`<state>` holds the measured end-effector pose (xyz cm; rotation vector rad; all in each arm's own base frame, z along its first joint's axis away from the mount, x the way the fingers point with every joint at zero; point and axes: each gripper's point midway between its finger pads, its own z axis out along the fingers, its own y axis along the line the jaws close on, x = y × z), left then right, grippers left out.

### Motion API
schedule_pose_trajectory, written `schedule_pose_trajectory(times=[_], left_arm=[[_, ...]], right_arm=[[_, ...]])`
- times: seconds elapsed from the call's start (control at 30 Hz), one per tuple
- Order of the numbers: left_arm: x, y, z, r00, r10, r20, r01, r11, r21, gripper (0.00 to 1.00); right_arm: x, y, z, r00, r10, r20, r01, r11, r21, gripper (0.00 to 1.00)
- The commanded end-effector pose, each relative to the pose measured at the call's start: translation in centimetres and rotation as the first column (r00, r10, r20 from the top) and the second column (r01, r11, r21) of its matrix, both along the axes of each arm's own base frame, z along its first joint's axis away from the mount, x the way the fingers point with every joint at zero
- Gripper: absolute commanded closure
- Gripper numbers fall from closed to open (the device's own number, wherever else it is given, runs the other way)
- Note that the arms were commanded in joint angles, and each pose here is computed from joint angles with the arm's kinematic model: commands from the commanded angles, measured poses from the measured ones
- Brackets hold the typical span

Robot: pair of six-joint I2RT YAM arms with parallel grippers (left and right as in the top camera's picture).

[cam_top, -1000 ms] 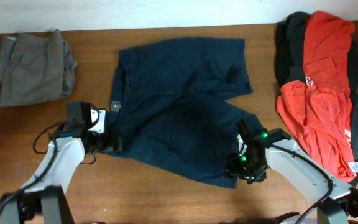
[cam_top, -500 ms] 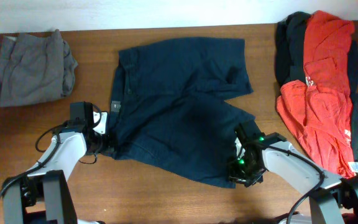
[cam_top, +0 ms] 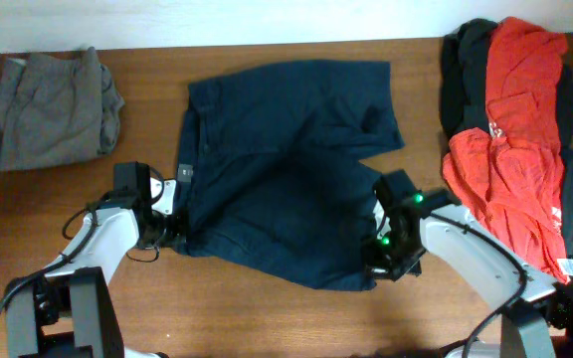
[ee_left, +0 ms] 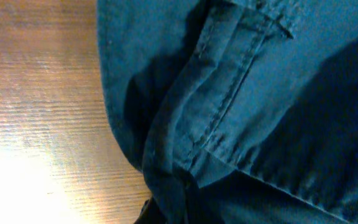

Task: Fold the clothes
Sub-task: 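Lift the shorts' bottom edge with both grippers and fold it upward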

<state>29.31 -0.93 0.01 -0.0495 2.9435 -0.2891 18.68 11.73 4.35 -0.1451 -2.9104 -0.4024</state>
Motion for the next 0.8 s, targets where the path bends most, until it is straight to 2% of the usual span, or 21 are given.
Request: schedule_pose_trajectory(times=[0.0, 0.17, 0.3, 0.43, 0.57, 0.77], left_arm=[[1.6, 0.1, 2.9, 0.999, -0.002, 0.052, 0.001, 1.0, 0.003, 0.99], [2.7, 0.6, 7.8, 0.986, 0.011, 0.166, -0.013, 1.0, 0.012, 0.99], [2.4, 2.0, 11.2, 0.964, 0.057, 0.26, -0.076, 0.995, 0.061, 0.99], [1.3, 3.1, 14.9, 0.93, 0.072, 0.36, -0.125, 0.984, 0.124, 1.0], [0.0, 3.0, 18.1, 0.89, 0.082, 0.449, -0.148, 0.982, 0.113, 1.0], [-2.3, 2.7, 20.6, 0.857, 0.095, 0.507, -0.167, 0.981, 0.099, 0.99]], right_arm=[[2.1, -1.1, 3.5, 0.995, 0.028, 0.096, -0.02, 0.997, -0.077, 0.96], [2.8, -3.0, 6.6, 0.989, -0.014, 0.144, 0.03, 0.993, -0.113, 0.96], [2.6, -5.1, 8.2, 0.982, -0.043, 0.182, 0.067, 0.99, -0.125, 0.96], [1.9, -8.3, 9.5, 0.969, -0.109, 0.22, 0.145, 0.978, -0.152, 0.96], [1.7, -10.4, 11.2, 0.938, -0.181, 0.297, 0.228, 0.965, -0.131, 0.96], [0.7, -10.9, 13.8, 0.904, -0.187, 0.385, 0.237, 0.968, -0.087, 0.96]])
